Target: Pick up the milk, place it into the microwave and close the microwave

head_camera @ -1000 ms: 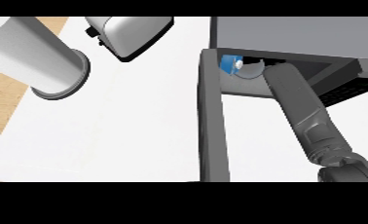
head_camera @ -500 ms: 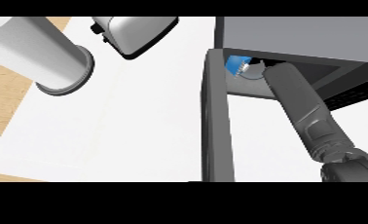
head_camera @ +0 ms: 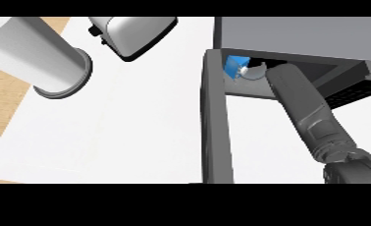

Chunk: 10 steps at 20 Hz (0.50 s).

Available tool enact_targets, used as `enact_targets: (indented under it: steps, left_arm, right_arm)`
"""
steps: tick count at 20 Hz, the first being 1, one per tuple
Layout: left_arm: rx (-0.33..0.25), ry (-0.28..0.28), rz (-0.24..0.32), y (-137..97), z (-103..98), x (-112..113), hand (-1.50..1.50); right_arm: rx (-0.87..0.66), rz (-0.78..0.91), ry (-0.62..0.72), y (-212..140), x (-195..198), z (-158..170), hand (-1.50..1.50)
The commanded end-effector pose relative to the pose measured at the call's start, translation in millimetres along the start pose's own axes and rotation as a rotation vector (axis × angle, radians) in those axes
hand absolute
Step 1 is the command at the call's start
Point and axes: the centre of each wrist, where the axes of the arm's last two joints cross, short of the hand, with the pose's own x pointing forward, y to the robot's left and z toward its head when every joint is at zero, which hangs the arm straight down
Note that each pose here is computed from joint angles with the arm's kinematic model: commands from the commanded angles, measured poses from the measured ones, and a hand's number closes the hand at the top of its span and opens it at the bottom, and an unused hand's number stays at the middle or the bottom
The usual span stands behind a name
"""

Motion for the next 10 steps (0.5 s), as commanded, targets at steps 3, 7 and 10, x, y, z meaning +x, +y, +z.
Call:
enact_targets:
  steps: [3,7,10]
  left_arm:
    - [-0.037,-0.004,0.035,-11,-6,-5,-1.50]
    - [-0.063,0.027,0.047,-31,-7,-15,-1.50]
    - [-0.083,0.001,0.034,-42,-19,-6,-1.50]
  right_arm:
    - [0.026,-0.147,-0.034,6,-9,11,-1.50]
    - [0.034,-0.223,-0.018,17,-23,32,-1.50]
    - [0.086,-0.292,-0.049,7,-26,30,-1.50]
